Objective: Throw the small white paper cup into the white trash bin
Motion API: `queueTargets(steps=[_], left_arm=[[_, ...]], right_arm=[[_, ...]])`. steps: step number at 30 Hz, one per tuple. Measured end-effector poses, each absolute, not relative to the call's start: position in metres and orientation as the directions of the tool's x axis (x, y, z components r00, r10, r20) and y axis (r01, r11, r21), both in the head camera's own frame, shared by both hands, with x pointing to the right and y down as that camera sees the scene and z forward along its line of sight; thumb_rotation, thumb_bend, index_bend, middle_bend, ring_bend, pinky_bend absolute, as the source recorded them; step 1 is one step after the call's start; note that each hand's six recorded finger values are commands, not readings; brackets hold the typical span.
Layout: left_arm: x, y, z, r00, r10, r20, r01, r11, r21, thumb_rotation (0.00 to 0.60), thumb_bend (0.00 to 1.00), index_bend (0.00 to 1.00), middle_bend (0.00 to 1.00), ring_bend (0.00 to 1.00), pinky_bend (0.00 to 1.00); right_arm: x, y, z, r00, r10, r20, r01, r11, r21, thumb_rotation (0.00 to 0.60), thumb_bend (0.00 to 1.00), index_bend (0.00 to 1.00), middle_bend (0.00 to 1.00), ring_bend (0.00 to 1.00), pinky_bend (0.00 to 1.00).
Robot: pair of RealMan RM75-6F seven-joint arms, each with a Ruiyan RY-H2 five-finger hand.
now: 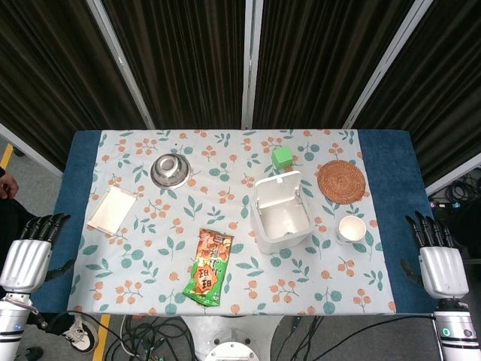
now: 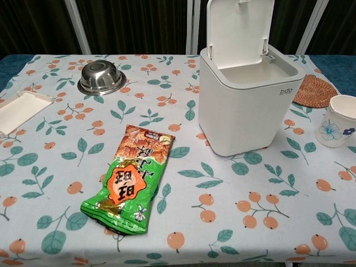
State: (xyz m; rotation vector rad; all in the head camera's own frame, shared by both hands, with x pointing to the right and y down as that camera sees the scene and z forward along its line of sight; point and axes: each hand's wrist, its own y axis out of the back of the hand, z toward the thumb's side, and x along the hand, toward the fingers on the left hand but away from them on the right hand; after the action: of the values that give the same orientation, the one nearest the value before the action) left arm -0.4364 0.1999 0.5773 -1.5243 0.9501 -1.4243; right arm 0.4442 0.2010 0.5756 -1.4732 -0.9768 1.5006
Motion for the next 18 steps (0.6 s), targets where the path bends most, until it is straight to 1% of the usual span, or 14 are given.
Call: queueTargets(steps=[11, 18], left_arm=[[-0.441, 0.202, 0.581, 0.059, -0.921, 0.386, 0.004, -0.386, -0.922, 0.600, 0.15, 0.14, 0.15, 0.12, 0.15], [-0.438, 0.207, 0.590, 0.068, -0.913, 0.403, -0.001, -0.404, -0.915, 0.600, 0.15, 0.14, 0.15, 0.12, 0.15]], right_arm=[[0.437, 0.198, 0.579, 0.027, 0.918, -0.395, -0.017, -0.394, -0.919, 0.600, 0.19, 0.00, 0.00, 0.00, 0.00], [0.425, 0.189, 0.591, 0.076, 0.888, -0.454, -0.035, -0.452, -0.891, 0.600, 0.19, 0.00, 0.00, 0.00, 0.00]])
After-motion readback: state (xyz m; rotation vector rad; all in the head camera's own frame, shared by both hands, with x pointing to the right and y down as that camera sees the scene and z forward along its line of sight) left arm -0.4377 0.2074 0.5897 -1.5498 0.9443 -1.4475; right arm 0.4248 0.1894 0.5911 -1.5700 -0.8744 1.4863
